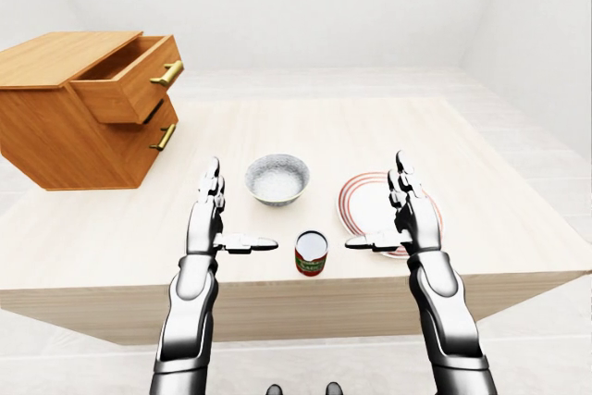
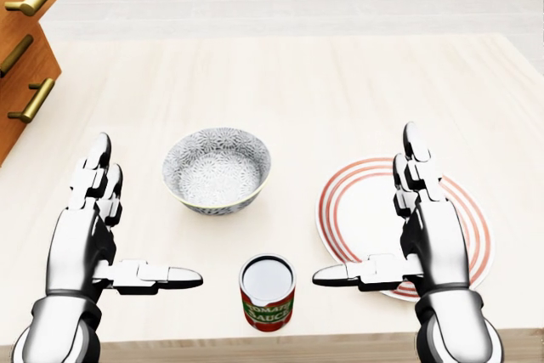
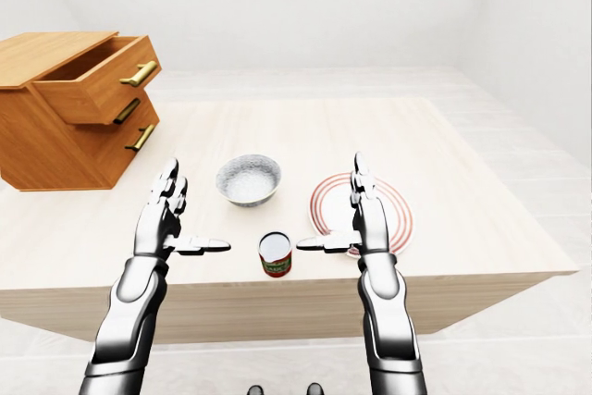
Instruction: Put the bowl on the plate.
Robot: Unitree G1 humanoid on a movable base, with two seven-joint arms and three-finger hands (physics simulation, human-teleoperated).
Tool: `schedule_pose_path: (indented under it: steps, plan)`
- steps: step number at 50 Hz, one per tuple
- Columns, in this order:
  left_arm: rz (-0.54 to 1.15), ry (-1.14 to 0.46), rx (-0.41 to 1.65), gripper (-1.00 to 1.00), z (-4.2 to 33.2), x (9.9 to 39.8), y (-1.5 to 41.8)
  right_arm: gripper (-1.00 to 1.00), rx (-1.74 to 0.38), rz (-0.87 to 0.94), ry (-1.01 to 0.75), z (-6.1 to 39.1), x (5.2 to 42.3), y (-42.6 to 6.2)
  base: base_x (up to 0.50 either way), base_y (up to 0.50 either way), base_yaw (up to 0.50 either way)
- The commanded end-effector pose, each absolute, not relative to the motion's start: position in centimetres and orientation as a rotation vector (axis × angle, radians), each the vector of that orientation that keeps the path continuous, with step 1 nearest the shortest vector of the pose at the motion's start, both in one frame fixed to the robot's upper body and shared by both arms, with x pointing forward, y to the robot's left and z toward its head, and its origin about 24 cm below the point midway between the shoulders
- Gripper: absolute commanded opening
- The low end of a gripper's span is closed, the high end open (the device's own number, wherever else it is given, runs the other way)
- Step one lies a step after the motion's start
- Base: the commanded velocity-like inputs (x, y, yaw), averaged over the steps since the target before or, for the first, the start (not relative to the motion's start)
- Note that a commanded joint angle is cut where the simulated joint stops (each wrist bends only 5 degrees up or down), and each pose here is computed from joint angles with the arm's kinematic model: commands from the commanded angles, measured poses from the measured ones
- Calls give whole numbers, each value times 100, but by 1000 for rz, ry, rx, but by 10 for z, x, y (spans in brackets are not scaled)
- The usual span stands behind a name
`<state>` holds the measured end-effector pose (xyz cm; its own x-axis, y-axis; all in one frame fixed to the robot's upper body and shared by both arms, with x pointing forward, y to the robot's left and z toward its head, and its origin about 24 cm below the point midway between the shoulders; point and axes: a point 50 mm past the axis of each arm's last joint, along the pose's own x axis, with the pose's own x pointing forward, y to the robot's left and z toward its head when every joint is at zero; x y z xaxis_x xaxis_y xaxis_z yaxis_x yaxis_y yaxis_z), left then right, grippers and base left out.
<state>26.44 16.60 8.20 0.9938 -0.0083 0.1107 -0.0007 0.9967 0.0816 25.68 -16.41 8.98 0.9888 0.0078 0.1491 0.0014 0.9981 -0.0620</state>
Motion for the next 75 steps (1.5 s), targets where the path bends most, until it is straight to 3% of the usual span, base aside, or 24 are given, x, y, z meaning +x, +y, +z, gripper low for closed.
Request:
schedule_pose_path:
  steps: [1,36,75]
  plan:
    - [-7,-120,90,100,84,265,165,100,-62,3,-154,91,256,-164,0,-23,0]
    - [-4,-116,113,100,84,266,168,100,-63,-1,-156,91,257,-165,3,-22,0]
    - [0,-136,121,100,90,269,171,100,-68,6,-172,95,258,-163,15,-16,0]
